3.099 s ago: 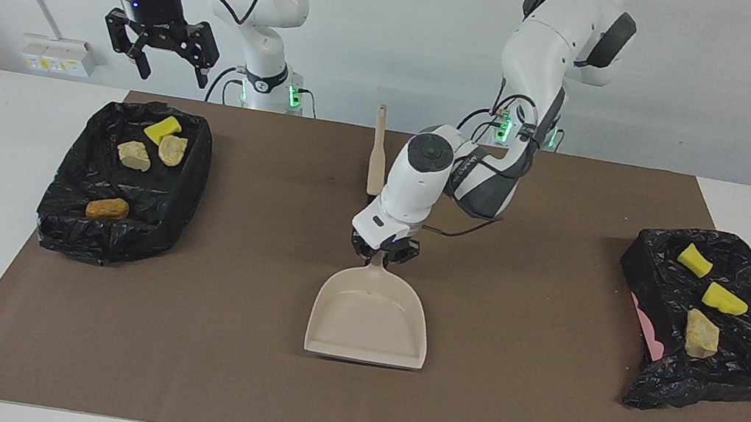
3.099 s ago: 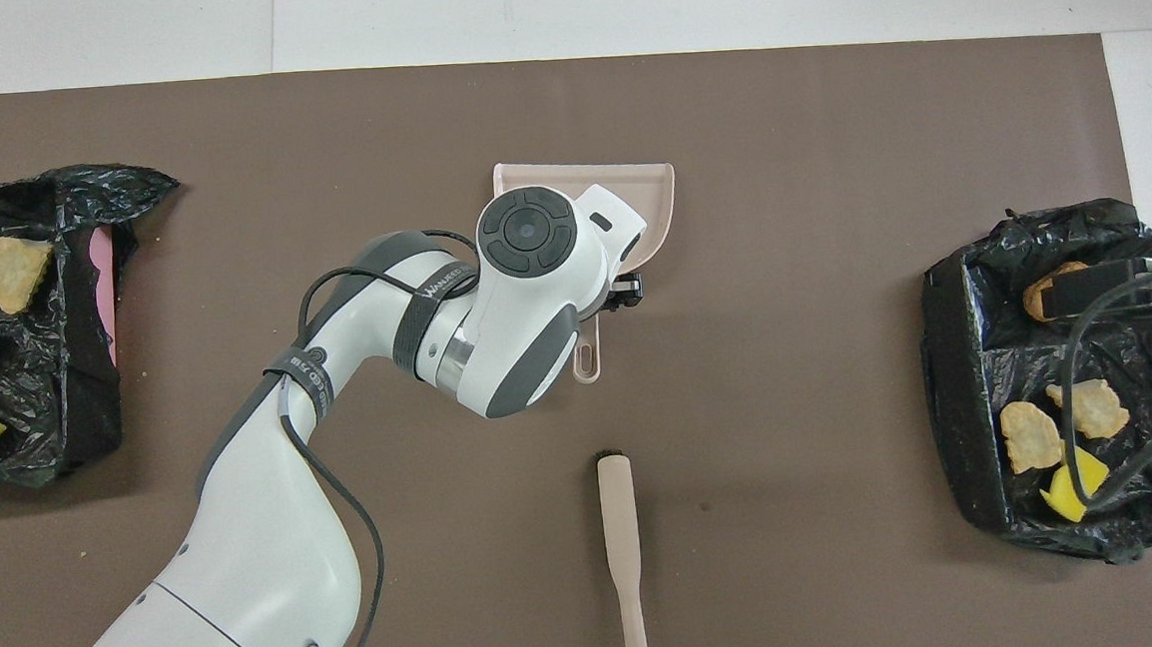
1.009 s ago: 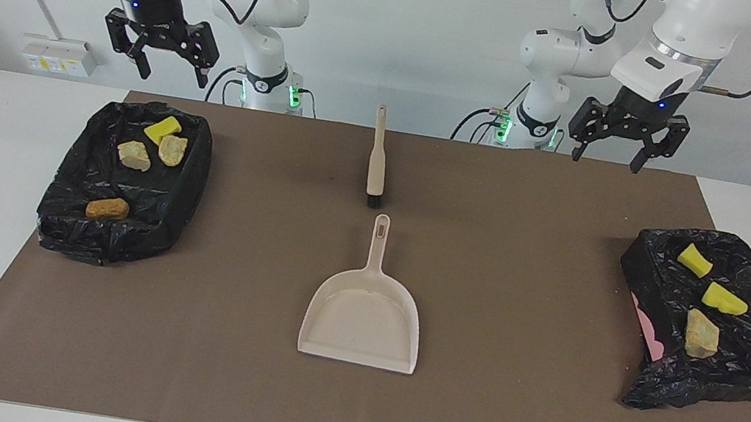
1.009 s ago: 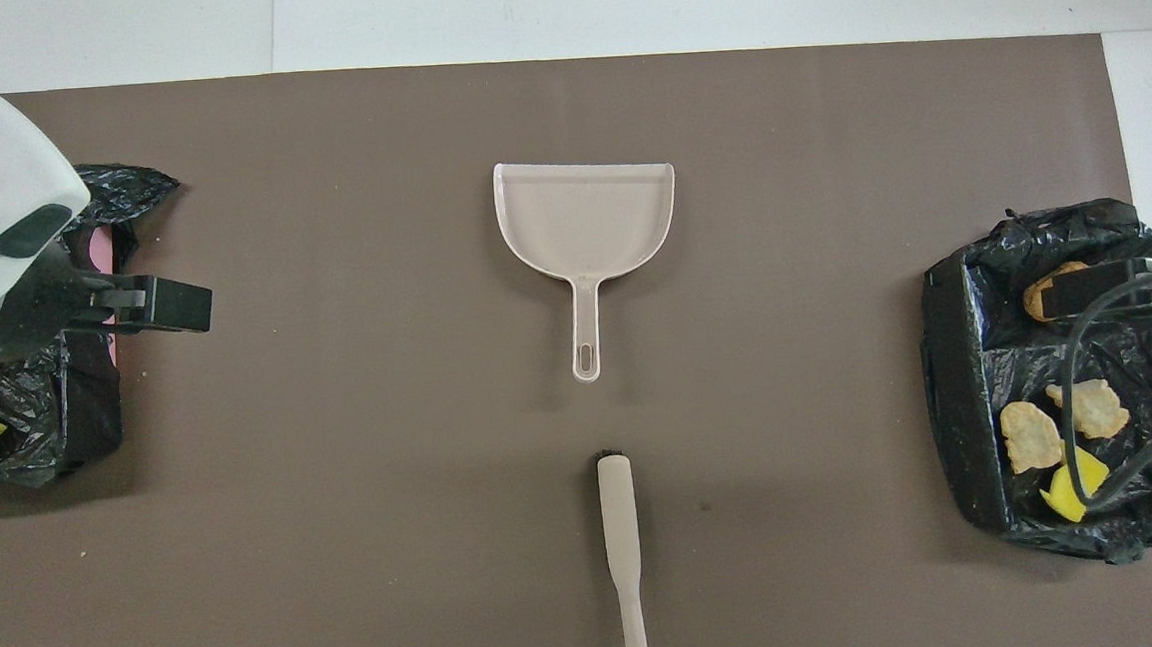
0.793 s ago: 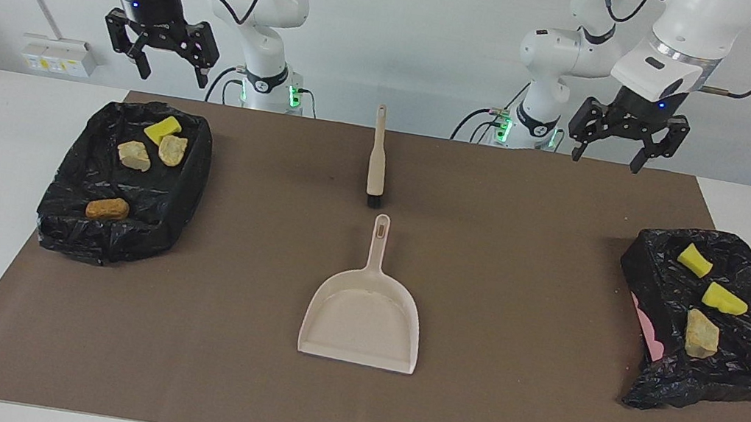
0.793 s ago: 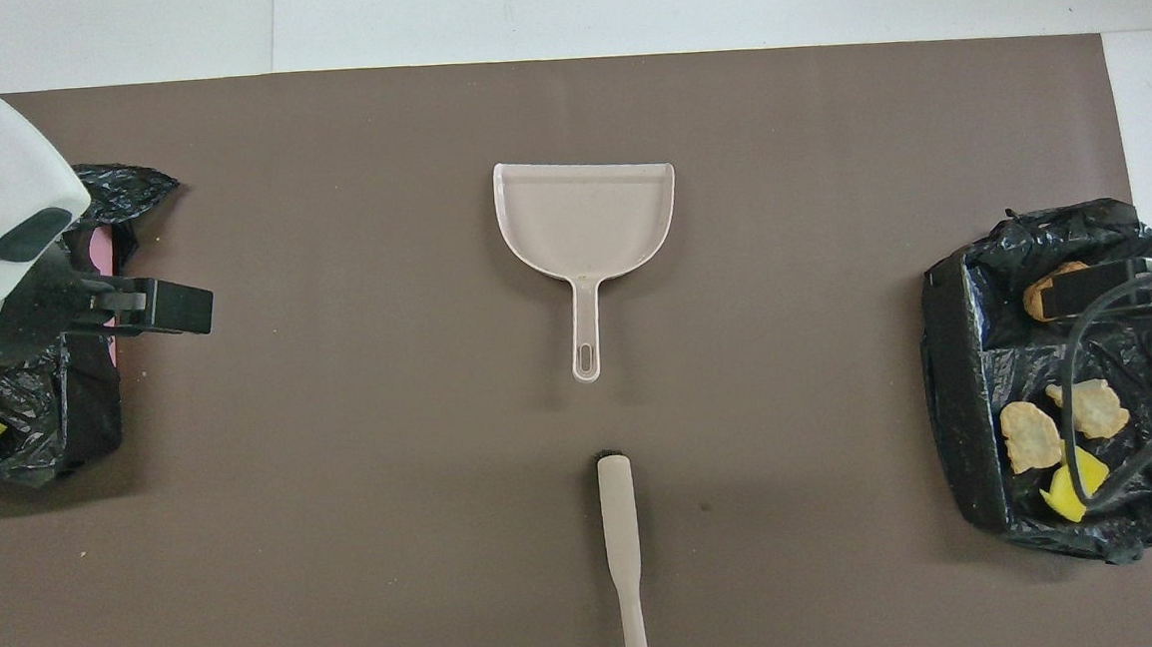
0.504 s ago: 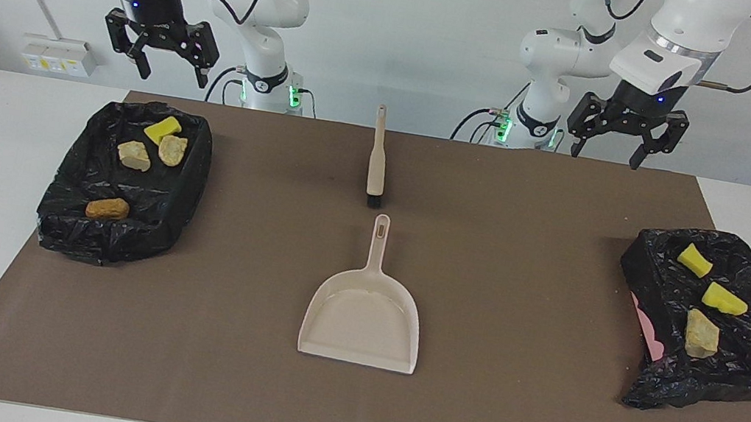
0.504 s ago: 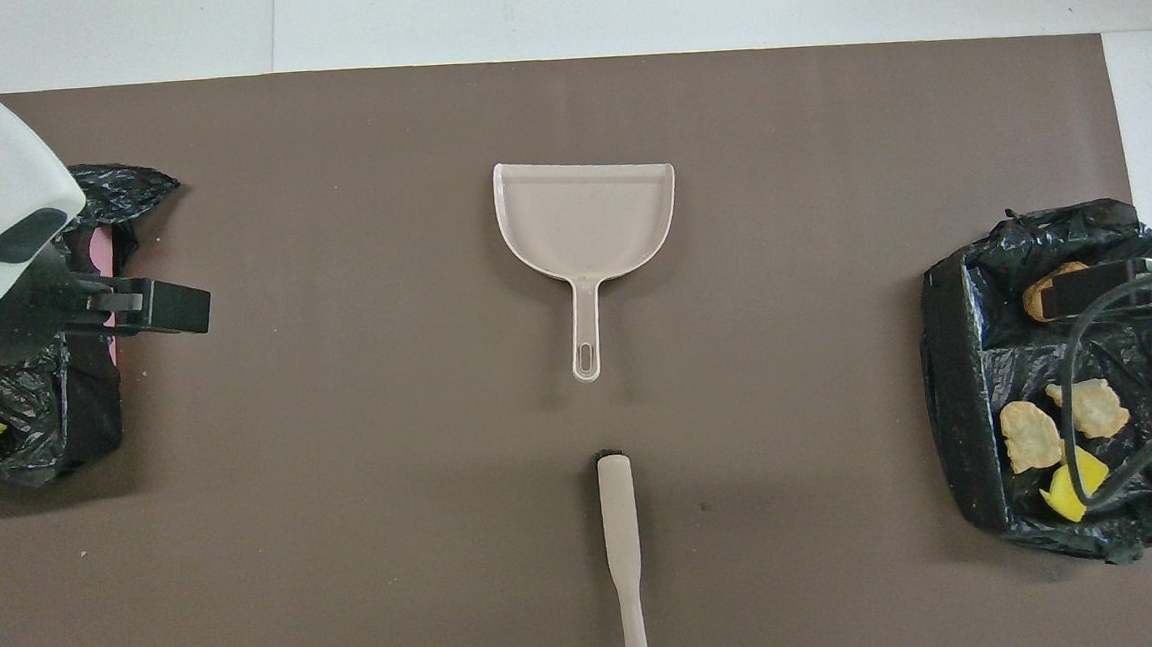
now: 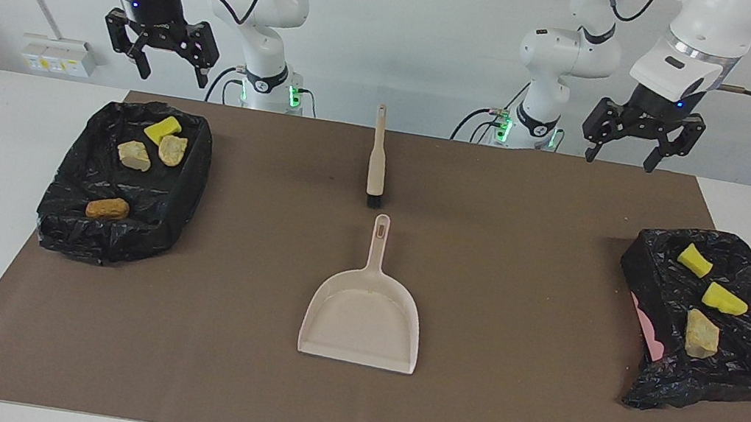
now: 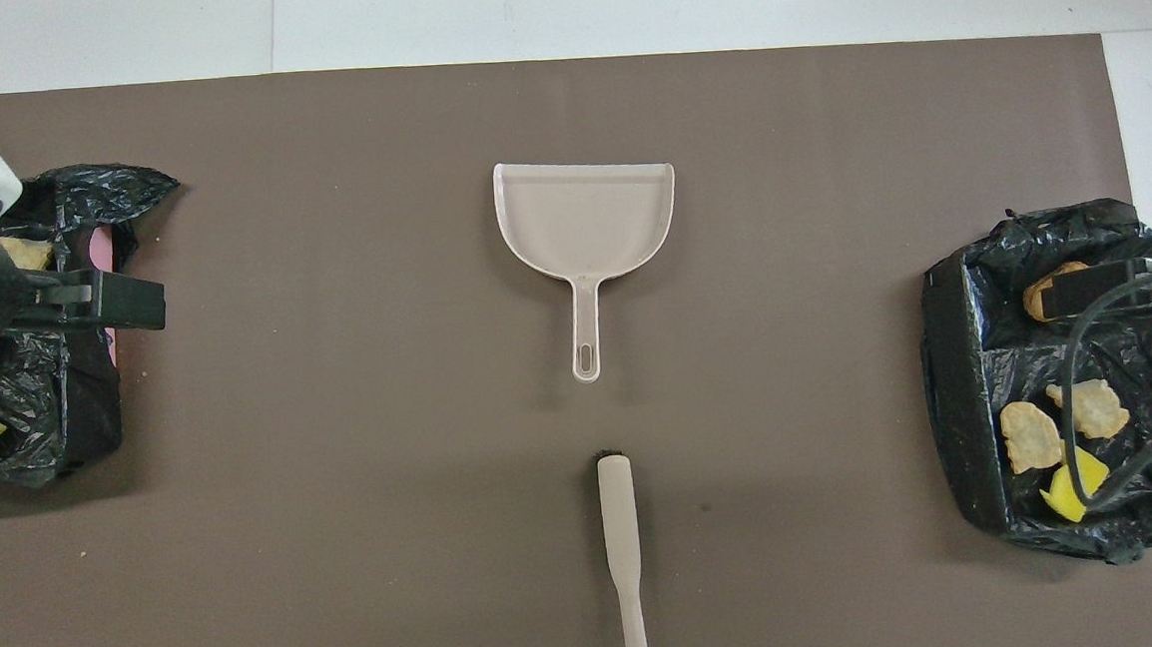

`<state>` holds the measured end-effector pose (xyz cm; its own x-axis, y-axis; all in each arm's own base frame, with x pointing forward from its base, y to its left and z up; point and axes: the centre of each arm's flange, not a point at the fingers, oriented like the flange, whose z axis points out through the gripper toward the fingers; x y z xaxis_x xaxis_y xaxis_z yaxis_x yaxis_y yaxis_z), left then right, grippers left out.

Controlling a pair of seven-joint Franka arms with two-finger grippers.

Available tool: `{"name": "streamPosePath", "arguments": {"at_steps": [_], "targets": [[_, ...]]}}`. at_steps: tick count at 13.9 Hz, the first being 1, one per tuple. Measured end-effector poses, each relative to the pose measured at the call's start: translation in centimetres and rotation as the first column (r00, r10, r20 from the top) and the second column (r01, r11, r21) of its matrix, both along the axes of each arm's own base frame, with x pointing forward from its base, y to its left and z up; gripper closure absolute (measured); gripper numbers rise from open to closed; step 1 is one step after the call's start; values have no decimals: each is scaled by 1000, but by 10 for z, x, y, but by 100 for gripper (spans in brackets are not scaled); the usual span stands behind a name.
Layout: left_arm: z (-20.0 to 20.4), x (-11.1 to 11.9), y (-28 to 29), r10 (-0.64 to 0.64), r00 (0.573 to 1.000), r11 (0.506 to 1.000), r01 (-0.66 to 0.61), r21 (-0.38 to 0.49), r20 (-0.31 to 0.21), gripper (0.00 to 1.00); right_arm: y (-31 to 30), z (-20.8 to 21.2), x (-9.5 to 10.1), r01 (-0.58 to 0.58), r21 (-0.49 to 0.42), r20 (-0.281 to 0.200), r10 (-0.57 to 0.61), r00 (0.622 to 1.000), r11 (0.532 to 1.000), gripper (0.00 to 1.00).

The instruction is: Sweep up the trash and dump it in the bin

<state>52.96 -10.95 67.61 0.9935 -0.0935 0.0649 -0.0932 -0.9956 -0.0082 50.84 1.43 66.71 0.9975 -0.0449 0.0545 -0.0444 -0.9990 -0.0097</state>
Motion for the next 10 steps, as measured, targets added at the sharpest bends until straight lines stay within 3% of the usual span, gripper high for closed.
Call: {"name": "streamPosePath", "arguments": {"at_steps": [10], "targets": [[2,-4,10,14,1000,1000,-14,-6,-15,0,0,0,0,0,-1,0,0,1000,1000,0]]}}
